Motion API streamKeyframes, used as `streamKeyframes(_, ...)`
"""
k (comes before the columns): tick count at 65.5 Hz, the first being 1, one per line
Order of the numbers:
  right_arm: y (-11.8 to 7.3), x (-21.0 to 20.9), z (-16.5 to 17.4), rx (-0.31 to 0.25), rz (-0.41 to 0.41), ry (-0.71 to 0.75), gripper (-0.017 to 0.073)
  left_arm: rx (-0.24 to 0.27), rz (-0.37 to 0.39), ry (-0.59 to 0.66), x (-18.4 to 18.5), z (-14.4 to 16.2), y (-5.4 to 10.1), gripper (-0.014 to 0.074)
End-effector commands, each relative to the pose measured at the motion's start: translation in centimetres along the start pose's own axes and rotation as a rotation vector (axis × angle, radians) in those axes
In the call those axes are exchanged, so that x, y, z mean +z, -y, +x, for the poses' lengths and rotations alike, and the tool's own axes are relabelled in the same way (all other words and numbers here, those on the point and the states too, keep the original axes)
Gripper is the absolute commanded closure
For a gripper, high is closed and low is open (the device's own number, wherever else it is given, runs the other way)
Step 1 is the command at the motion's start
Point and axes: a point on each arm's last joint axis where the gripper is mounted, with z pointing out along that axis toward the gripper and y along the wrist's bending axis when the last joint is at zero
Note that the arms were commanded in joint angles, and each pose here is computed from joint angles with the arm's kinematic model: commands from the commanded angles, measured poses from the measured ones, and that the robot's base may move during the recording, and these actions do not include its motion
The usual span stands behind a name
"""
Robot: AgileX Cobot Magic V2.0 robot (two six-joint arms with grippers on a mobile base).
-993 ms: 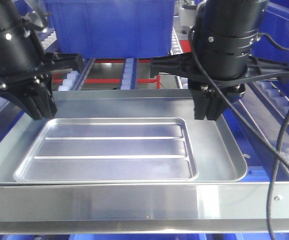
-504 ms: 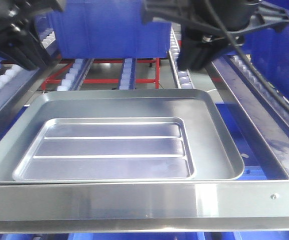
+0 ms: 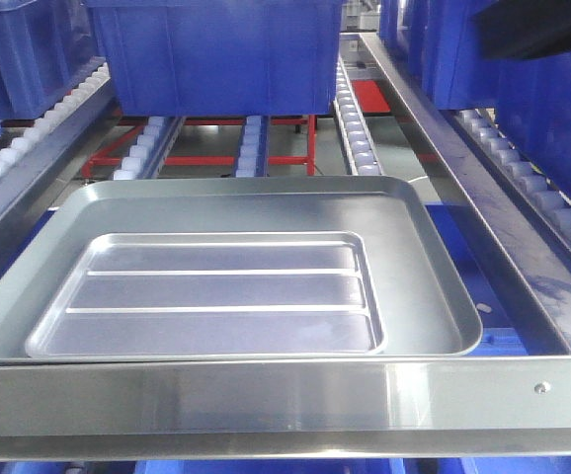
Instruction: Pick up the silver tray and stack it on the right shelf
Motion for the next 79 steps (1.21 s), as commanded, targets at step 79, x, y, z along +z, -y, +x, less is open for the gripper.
streamKeyframes(79, 2.7, -8.6, 3.3, -0.026, 0.093, 0.318, 0.051, 0.014, 0.086, 0.353, -7.5, -1.2, 0.3, 0.0686)
